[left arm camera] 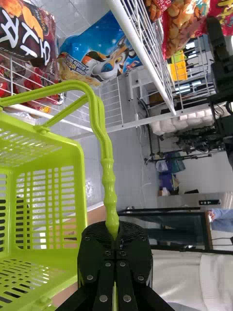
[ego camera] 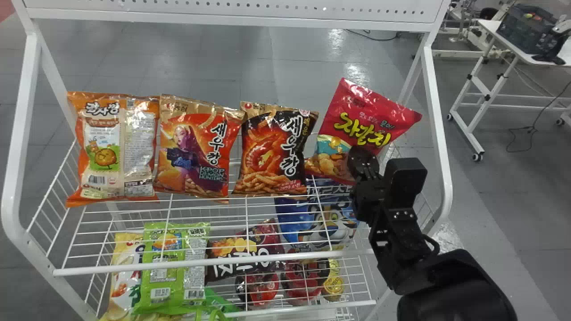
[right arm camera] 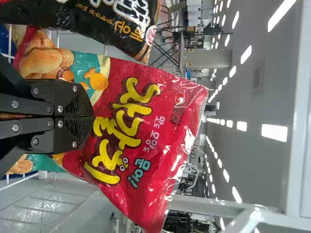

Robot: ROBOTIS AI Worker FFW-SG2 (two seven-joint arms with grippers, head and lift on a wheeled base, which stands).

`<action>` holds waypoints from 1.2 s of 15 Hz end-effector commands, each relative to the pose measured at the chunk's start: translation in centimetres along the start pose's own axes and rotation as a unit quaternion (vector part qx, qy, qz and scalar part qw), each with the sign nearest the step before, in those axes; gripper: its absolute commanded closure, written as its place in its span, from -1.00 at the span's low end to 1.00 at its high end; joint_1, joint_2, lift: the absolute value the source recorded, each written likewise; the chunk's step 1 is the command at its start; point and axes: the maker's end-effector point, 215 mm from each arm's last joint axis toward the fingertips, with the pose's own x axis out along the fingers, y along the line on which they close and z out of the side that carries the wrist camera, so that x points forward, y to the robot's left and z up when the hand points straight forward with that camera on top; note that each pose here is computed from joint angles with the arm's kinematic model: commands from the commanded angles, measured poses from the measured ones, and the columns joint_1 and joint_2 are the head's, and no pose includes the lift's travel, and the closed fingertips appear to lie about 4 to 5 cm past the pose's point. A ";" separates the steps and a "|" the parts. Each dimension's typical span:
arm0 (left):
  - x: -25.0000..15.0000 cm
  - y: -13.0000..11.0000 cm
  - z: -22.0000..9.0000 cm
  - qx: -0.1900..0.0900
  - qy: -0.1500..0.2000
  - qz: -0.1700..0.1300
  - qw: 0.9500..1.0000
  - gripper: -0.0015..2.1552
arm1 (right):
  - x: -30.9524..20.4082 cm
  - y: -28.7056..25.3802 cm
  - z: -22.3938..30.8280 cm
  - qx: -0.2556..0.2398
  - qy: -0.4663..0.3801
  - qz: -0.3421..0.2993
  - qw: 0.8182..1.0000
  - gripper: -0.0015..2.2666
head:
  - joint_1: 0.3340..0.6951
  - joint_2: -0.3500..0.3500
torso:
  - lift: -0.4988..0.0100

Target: Hold basket handle with left hand then pick Jagalchi snack with right hand and place into basket

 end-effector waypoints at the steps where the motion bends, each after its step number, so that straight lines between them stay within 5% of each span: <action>1: 0.1 -0.2 0.0 0.002 0.002 -0.001 1.000 0.59 | -1.6 -0.5 0.9 -0.014 -0.004 -0.010 1.000 0.93 | 1.00 -0.36 | 0.92; 10: 0.3 -0.5 0.0 0.007 0.004 -0.004 1.000 0.59 | -7.4 1.8 2.2 -0.011 0.013 0.018 1.000 0.93 | 1.00 -0.41 | 0.92; 18: 0.5 -0.4 0.1 0.012 0.005 0.005 1.000 0.59 | -14.3 8.2 1.3 -0.025 0.053 0.104 0.993 0.93 | 1.00 -0.17 | 0.92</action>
